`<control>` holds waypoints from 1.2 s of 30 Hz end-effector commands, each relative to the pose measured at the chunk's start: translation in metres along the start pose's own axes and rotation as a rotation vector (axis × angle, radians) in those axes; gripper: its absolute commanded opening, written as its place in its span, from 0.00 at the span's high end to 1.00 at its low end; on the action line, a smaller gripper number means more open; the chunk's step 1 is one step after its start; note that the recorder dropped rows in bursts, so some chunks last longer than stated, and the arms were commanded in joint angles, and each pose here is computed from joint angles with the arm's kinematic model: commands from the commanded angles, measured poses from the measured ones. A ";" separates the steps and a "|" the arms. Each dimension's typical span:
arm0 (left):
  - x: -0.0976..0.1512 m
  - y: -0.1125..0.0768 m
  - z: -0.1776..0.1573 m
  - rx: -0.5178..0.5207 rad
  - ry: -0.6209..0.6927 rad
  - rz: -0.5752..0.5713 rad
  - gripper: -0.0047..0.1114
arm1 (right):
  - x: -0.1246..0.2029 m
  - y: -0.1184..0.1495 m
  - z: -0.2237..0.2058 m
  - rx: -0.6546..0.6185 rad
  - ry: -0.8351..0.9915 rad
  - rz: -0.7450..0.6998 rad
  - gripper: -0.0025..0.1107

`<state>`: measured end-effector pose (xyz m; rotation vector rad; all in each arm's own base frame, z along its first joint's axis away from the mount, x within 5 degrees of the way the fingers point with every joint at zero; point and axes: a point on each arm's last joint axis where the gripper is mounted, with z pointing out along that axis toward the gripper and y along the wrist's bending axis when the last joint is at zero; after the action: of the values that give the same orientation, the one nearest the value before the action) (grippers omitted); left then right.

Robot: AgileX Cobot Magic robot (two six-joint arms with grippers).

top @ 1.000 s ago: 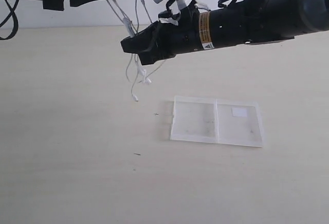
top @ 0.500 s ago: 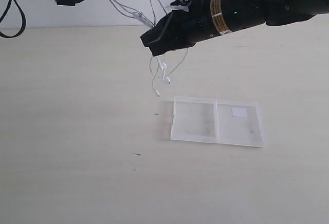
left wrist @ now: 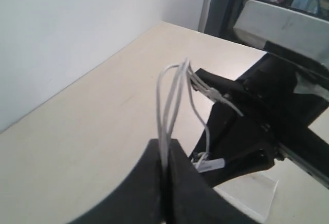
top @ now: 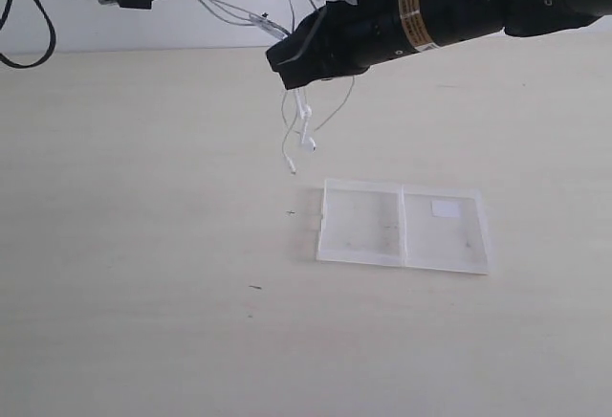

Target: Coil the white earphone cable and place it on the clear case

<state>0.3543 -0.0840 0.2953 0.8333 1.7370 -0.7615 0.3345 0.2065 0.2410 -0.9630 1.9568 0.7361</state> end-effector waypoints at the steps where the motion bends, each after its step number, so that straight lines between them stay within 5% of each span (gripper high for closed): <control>1: 0.009 0.010 0.003 -0.064 0.019 -0.045 0.96 | -0.001 -0.006 -0.004 0.027 -0.007 0.024 0.98; 26: 0.022 0.025 0.007 -0.178 0.094 -0.067 0.96 | 0.000 0.001 -0.007 -0.081 -0.006 0.058 0.98; 36: 0.055 0.047 0.023 -0.247 0.133 -0.176 0.96 | 0.000 0.007 -0.007 -0.148 -0.004 0.057 0.98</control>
<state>0.3848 -0.0749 0.2406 0.6419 1.9605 -0.6686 0.3268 0.2066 0.2436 -0.9849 1.9634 0.9139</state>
